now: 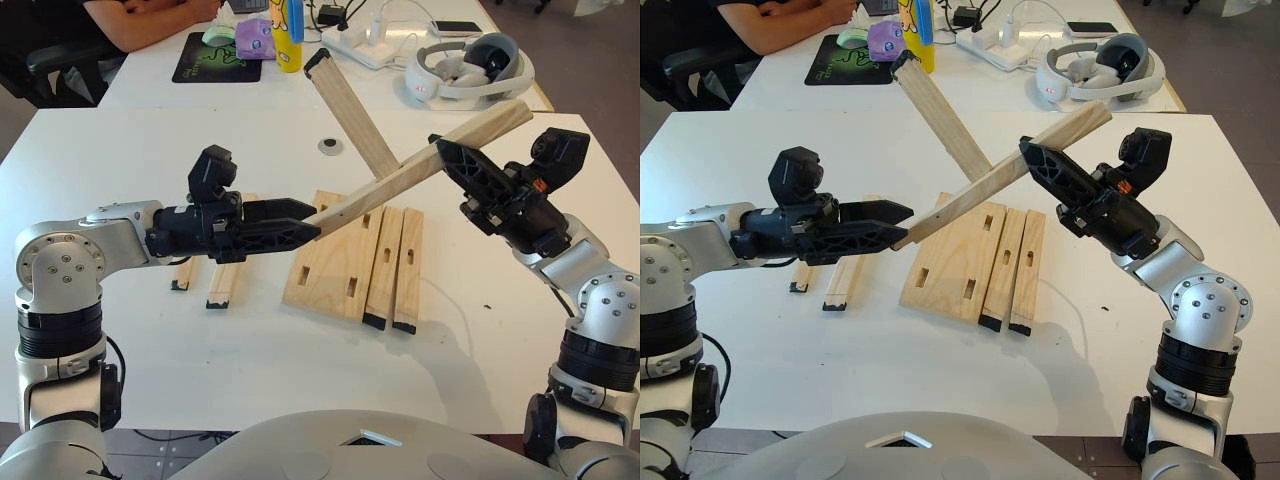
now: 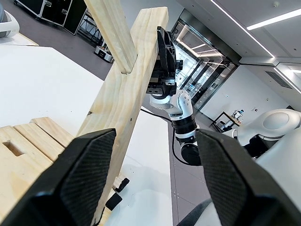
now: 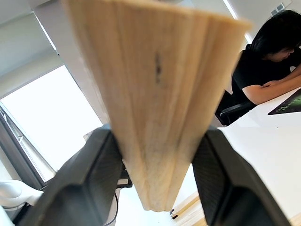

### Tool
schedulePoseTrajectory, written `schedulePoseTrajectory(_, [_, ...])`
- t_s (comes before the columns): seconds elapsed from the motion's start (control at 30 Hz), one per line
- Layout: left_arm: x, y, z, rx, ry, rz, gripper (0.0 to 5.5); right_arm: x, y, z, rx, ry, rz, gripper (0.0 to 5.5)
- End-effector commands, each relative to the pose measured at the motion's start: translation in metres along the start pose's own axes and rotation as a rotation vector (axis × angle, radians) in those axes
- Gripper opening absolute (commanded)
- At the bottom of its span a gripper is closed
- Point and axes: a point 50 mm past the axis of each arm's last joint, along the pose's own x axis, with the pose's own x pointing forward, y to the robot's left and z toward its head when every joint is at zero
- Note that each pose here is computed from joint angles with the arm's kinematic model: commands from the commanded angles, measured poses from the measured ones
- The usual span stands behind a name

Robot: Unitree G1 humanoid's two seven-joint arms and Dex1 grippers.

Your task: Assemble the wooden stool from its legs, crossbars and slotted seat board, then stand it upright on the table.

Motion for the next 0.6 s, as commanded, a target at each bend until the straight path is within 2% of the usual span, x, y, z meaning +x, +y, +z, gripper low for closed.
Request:
schedulePoseTrajectory(0.03, [-0.0015,-0.0013,0.0028,0.013,0.003,0.009,3.12,-0.0006,0.0042,0.0041,-0.02,-0.014,0.009,2.06])
schedulePoseTrajectory(0.6, [-0.0005,0.0057,0.0055,0.009,-0.003,0.017,3.12,0.0026,-0.0038,0.0059,-0.014,-0.014,0.006,2.06])
